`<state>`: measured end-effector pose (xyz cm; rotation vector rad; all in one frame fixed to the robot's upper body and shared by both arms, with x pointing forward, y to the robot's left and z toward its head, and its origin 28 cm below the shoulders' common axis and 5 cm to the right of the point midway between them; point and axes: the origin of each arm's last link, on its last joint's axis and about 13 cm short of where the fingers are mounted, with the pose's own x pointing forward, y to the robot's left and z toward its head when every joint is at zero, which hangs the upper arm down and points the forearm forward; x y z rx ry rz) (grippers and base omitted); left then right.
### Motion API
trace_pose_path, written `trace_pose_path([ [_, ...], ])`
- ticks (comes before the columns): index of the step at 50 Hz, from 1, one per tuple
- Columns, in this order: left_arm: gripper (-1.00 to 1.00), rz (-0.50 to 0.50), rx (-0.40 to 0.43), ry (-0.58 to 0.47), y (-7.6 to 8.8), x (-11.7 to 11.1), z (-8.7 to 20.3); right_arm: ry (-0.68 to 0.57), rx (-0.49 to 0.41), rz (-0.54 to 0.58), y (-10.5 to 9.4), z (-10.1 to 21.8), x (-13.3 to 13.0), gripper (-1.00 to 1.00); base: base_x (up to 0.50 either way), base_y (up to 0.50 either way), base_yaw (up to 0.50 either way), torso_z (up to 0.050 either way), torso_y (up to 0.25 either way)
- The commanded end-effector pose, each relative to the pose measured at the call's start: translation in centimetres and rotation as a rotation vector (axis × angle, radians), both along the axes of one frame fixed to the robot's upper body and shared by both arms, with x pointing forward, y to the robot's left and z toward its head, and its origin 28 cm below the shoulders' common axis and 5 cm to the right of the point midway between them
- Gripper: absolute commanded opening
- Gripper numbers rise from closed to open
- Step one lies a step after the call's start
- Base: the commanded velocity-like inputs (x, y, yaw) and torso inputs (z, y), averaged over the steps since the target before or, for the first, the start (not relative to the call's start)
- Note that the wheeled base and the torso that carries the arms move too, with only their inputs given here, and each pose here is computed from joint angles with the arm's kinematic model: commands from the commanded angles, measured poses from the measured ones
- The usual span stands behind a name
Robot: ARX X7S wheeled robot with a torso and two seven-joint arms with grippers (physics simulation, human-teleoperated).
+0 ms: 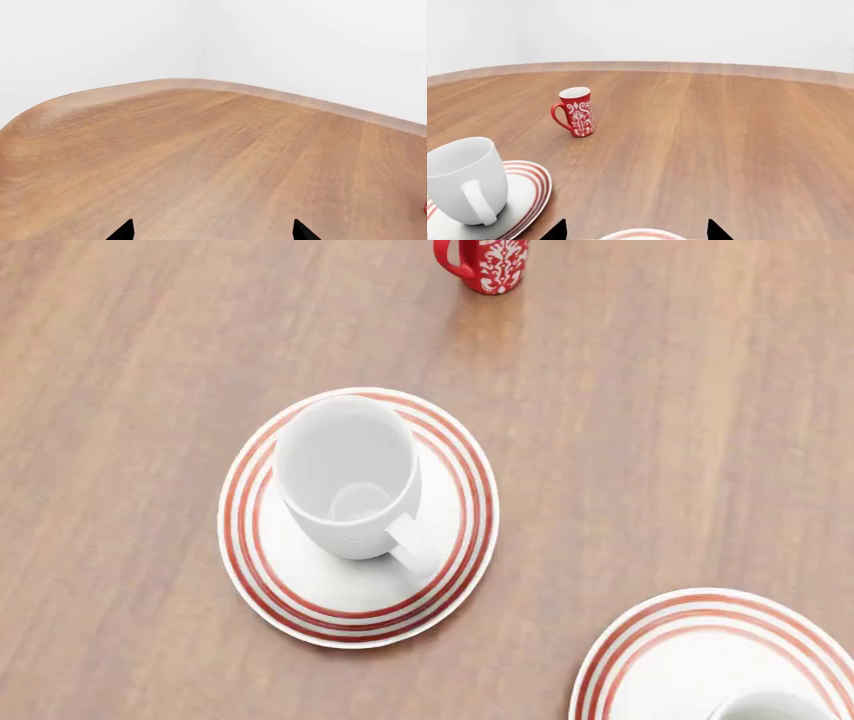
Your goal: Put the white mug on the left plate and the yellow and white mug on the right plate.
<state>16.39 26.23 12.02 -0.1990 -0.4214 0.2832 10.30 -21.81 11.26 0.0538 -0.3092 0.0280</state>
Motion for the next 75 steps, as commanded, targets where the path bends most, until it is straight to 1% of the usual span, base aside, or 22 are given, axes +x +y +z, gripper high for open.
trace_pose_path([
  [1, 1.00, -0.004, 0.007, 0.004, -0.1, 0.2, 0.0, -0.051, 0.024, -0.001, 0.6, 2.4, 3.5, 1.00, 0.00, 0.00, 0.00, 0.000, 0.000],
  [9, 1.00, -0.015, 0.039, 0.019, -0.5, 0.1, -0.3, -0.050, 0.021, -0.021, 0.9, 2.6, 7.5, 1.00, 0.00, 0.00, 0.00, 0.000, 0.000],
  [12, 1.00, -0.025, 0.054, 0.024, -0.7, 0.2, -0.3, -0.055, 0.011, -0.029, 1.1, 2.6, 8.5, 1.00, 0.00, 0.00, 0.00, 0.000, 0.000],
  [13, 1.00, -0.040, 0.073, 0.021, -0.9, 0.2, -0.2, -0.054, 0.030, -0.027, 1.3, 2.6, 9.0, 1.00, 0.00, 0.00, 0.00, 0.000, 0.000],
  [16, 1.00, -0.074, 0.103, 0.034, -1.0, 0.6, 0.0, -0.048, 0.026, -0.036, 1.7, 2.5, 10.2, 1.00, 0.00, 0.00, 0.00, 0.000, 0.000],
  [20, 1.00, -0.129, 0.145, 0.059, -1.1, 1.9, 0.6, -0.042, 0.058, -0.044, 2.2, 2.2, 11.7, 1.00, 0.00, 0.00, 0.00, 0.000, 0.000],
  [23, 1.00, -0.166, 0.175, 0.066, -1.3, 3.0, 1.3, -0.045, 0.057, -0.046, 2.5, 1.9, 12.7, 1.00, 0.00, 0.00, 0.00, 0.000, 0.000],
  [26, 1.00, -0.225, 0.171, 0.087, -1.5, 4.5, 1.8, -0.048, 0.045, -0.051, 2.8, 1.8, 13.6, 1.00, 0.00, 0.00, 0.00, 0.000, 0.000],
  [29, 1.00, -0.250, 0.186, 0.096, -1.6, 5.9, 2.6, -0.048, 0.069, -0.045, 3.1, 1.6, 14.4, 1.00, 0.00, 0.00, 0.00, 0.000, 0.000],
  [33, 1.00, -0.267, 0.229, 0.109, -1.8, 8.0, 3.8, -0.063, 0.039, -0.044, 3.6, 1.7, 14.8, 1.00, 0.00, 0.00, 0.00, 0.000, 0.000],
  [36, 1.00, -0.266, 0.258, 0.101, -1.9, 8.5, 4.8, -0.094, 0.017, -0.041, 3.9, 2.1, 14.6, 1.00, 0.00, 0.00, 0.00, 0.000, 0.000],
  [40, 1.00, -0.268, 0.272, 0.071, -2.0, 8.3, 6.2, -0.128, 0.019, -0.021, 4.2, 2.3, 14.0, 1.00, 0.00, 0.00, 0.00, 0.000, 0.000],
  [43, 1.00, -0.266, 0.289, 0.032, -2.1, 7.7, 7.7, -0.160, 0.031, -0.010, 4.2, 2.8, 13.2, 1.00, 0.00, 0.00, 0.00, 0.000, 0.000],
  [44, 1.00, -0.267, 0.286, -0.003, -2.1, 7.1, 8.7, -0.185, 0.044, 0.004, 4.2, 3.1, 12.8, 1.00, 0.00, 0.00, 0.00, 0.000, 0.000],
  [49, 1.00, -0.273, 0.317, -0.075, -2.3, 5.6, 11.2, -0.232, 0.047, 0.018, 4.2, 4.4, 11.1, 1.00, 0.00, 0.00, 0.00, 0.000, 0.000],
  [54, 1.00, -0.267, 0.335, -0.110, -2.2, 5.1, 12.8, -0.287, 0.027, 0.030, 4.4, 6.4, 9.3, 1.00, 0.00, 0.00, 0.00, 0.000, 0.000],
  [55, 1.00, -0.266, 0.338, -0.124, -2.2, 4.9, 13.3, -0.305, 0.007, 0.028, 4.5, 6.9, 8.9, 1.00, 0.00, 0.00, 0.00, 0.000, 0.000],
  [61, 1.00, -0.280, 0.364, -0.184, -2.4, 3.2, 14.5, -0.358, -0.021, 0.051, 4.9, 8.6, 7.1, 1.00, 0.00, 0.00, 0.00, 0.000, 0.000],
  [68, 1.00, -0.276, 0.375, -0.205, -2.3, 3.1, 15.5, -0.416, -0.047, 0.052, 4.9, 9.6, 5.8, 1.00, 0.00, 0.00, 0.00, 0.000, 0.000],
  [71, 1.00, -0.277, 0.372, -0.234, -2.3, 2.5, 16.3, -0.501, -0.089, 0.049, 5.0, 10.4, 4.8, 1.00, 0.00, 0.00, 0.00, 0.000, 0.000],
  [74, 1.00, -0.294, 0.364, -0.246, -2.4, 2.6, 16.4, -0.543, -0.142, 0.013, 5.1, 10.7, 4.2, 1.00, 0.00, 0.00, 0.00, 0.000, 0.000],
  [75, 1.00, -0.302, 0.361, -0.248, -2.4, 2.7, 16.4, -0.547, -0.144, 0.015, 5.1, 10.7, 4.1, 1.00, 0.00, 0.00, 0.00, 0.000, 0.000],
])
